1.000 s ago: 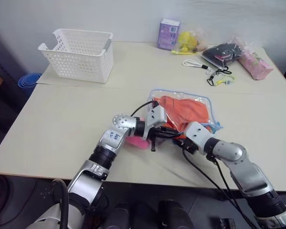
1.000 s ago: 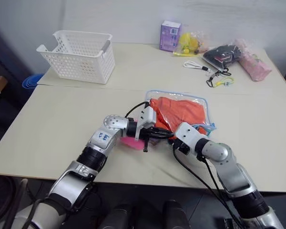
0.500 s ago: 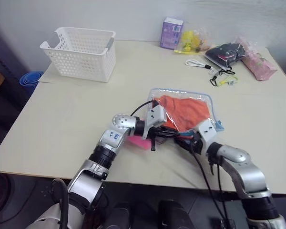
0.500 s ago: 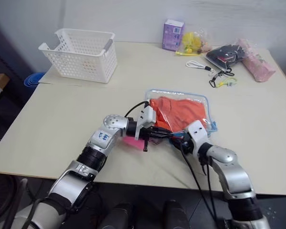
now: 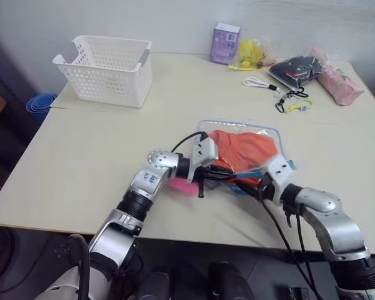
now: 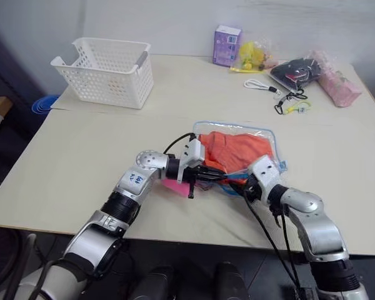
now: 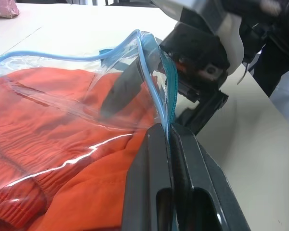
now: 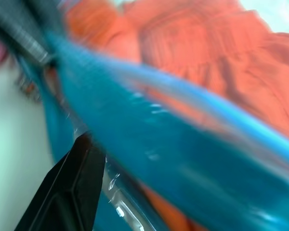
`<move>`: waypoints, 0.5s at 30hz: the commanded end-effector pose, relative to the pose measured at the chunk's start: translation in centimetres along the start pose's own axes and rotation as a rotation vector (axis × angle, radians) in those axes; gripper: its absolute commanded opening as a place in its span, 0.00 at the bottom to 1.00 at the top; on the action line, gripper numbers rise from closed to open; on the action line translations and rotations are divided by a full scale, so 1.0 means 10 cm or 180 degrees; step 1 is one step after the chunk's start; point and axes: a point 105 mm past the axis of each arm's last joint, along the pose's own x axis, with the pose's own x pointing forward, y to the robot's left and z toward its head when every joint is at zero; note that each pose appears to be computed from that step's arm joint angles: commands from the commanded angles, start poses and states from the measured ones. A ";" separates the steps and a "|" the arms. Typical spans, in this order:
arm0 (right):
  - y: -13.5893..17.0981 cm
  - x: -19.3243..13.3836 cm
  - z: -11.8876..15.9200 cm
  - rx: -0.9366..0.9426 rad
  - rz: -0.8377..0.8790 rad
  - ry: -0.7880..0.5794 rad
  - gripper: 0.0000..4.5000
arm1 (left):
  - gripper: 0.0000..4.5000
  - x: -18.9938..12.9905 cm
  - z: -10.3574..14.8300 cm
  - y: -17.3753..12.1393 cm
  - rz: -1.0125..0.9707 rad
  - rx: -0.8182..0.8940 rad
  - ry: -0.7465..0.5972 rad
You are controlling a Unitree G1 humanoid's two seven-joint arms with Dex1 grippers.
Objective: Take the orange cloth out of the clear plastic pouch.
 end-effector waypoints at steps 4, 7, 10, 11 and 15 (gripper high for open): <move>-0.07 0.13 0.03 -0.0552 -0.0207 0.0042 0.73 | 0.00 0.03 0.07 -0.02 -0.0057 0.0058 -0.0096; -0.13 0.19 0.04 -0.0572 -0.0394 0.0025 0.73 | 0.00 0.04 0.07 -0.02 -0.0064 0.0058 -0.0105; -0.09 0.28 0.04 0.0020 -0.0426 -0.0111 0.69 | 0.00 0.04 0.07 -0.02 -0.0067 0.0052 -0.0113; -0.06 0.29 0.05 0.0166 -0.0375 -0.0143 0.65 | 0.00 0.04 0.07 -0.02 -0.0065 0.0052 -0.0114; 0.00 0.28 0.04 0.0123 -0.0199 -0.0085 0.39 | 0.00 0.03 0.06 -0.01 -0.0055 0.0048 -0.0111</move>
